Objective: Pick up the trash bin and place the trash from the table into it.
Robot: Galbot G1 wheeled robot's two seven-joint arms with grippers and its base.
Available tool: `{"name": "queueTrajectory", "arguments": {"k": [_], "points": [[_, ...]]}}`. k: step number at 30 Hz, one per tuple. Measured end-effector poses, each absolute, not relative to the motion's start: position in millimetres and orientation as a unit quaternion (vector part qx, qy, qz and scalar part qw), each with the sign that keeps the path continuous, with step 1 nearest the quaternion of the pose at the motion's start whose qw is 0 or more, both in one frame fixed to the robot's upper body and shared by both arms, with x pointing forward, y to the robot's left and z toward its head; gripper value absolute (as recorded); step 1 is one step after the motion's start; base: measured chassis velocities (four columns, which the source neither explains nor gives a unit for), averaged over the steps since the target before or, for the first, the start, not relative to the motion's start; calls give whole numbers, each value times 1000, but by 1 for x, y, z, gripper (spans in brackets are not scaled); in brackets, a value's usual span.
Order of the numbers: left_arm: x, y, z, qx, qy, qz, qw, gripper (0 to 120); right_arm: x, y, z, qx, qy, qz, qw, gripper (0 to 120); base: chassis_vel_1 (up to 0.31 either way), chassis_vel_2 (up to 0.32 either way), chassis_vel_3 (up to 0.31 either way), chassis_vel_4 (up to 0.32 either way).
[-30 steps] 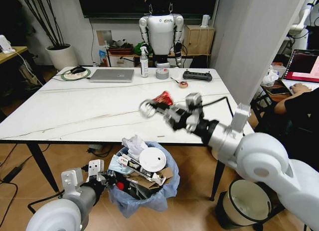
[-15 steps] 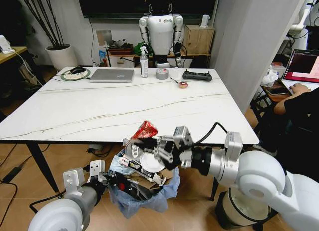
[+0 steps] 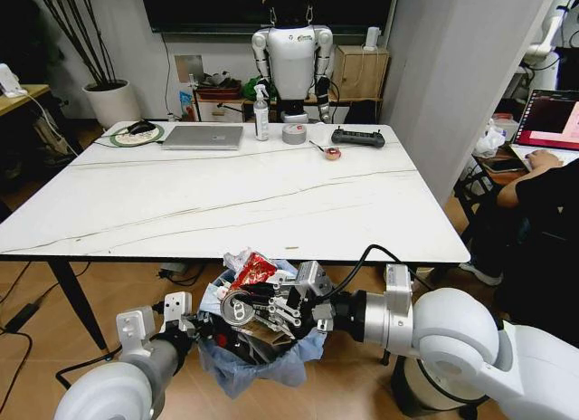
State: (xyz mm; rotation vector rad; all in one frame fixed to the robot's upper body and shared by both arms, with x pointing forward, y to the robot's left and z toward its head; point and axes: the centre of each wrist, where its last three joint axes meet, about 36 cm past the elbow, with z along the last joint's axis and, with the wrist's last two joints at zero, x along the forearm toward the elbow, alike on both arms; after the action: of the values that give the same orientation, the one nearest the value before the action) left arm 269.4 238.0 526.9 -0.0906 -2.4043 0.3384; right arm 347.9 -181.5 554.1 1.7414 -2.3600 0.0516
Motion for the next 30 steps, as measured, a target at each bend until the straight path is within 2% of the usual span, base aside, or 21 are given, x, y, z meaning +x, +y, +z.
{"name": "queueTrajectory", "arguments": {"k": [30], "points": [[267,235,532,-43,-928,140,342,2,335,-181,520,567,-808,40,154,7,0,0,0,0]]}}
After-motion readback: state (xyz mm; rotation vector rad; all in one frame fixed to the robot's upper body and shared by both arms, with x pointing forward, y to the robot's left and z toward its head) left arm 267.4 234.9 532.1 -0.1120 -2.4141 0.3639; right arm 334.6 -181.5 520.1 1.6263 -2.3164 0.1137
